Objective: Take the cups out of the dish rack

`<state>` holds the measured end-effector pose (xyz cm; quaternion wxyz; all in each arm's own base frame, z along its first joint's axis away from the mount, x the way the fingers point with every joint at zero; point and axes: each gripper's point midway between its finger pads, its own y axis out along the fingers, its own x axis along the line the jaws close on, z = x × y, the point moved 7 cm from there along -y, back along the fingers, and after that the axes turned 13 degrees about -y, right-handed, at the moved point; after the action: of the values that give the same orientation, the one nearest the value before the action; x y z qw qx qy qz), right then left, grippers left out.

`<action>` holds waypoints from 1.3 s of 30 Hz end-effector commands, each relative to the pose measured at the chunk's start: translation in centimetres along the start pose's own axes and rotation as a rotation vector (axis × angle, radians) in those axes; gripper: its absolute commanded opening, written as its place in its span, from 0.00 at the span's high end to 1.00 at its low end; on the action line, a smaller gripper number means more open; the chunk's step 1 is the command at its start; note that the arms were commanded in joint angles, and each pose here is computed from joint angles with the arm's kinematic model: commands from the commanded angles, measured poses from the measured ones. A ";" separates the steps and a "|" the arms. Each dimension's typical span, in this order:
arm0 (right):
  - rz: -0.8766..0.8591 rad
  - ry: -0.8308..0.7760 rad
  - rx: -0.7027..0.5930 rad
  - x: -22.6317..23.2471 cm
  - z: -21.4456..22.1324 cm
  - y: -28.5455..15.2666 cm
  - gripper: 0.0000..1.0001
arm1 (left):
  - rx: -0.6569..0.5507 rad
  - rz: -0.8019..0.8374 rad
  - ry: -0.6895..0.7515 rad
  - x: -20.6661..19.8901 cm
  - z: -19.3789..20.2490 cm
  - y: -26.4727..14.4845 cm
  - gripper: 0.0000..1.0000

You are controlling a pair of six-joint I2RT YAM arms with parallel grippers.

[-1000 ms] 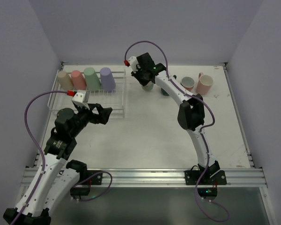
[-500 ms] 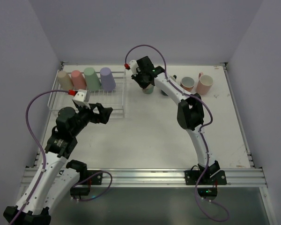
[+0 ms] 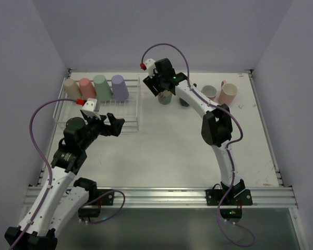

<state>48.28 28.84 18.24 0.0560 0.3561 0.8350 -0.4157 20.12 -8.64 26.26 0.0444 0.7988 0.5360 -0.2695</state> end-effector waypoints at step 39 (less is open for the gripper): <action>-0.214 0.667 -0.799 9.4 -0.4 -28.4 0.01 | -0.114 -0.507 0.150 6.2 -9.9 23.3 0.05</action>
<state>23.60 22.89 32.21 -0.1367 0.3429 0.9284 0.0417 44.49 -9.81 24.73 -0.0421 0.6549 0.7205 -0.2240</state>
